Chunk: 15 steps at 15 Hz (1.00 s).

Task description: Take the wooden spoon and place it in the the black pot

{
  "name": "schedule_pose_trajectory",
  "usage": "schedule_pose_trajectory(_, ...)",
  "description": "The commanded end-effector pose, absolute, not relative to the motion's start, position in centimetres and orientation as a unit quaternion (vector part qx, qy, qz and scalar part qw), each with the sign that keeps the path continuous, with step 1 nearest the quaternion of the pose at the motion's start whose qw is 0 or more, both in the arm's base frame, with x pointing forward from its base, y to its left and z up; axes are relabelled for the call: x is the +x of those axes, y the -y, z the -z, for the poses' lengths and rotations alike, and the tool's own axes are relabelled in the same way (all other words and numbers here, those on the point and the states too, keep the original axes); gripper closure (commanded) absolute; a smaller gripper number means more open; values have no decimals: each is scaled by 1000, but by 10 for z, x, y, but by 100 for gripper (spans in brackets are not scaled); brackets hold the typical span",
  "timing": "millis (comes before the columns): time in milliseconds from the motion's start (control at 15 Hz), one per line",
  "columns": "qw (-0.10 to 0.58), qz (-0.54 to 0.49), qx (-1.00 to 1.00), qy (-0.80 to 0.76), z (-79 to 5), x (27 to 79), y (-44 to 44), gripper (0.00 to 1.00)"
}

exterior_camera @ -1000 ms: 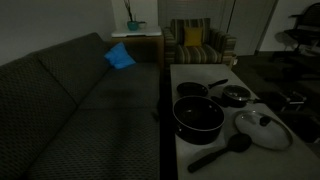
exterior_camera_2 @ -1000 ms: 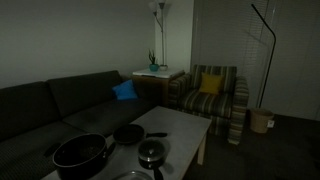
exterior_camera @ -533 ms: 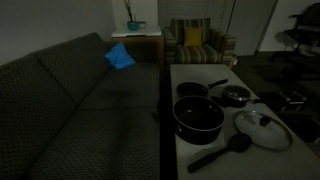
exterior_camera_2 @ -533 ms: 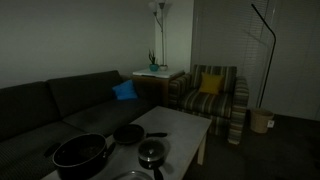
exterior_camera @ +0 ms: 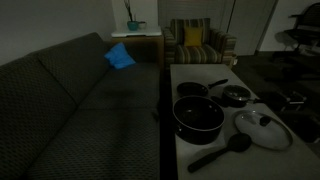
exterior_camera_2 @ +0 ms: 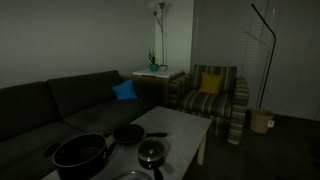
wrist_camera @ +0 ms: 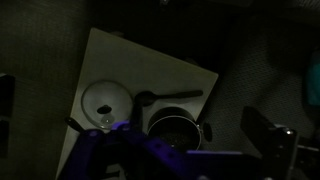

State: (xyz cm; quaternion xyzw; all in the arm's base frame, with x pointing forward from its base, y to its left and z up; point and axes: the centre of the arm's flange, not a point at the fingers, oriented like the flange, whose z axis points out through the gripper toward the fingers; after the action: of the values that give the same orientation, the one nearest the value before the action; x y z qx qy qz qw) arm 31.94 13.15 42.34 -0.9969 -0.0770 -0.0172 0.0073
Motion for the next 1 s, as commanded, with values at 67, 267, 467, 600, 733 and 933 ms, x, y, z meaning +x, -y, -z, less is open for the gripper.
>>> schedule_pose_trajectory(67, -1, 28, -997, 75, -388, 340, -141, 0)
schedule_pose_trajectory(267, -2, 30, -997, 74, -371, 350, -144, 0)
schedule_pose_trajectory(467, -9, 20, -997, 76, -355, 358, -145, 0)
schedule_pose_trajectory(600, -1, 19, -997, 78, -365, 347, -143, 0)
schedule_pose_trajectory(733, -3, 16, -997, 79, -359, 349, -143, 0)
schedule_pose_trajectory(933, -5, 12, -997, 73, -355, 351, -147, 0)
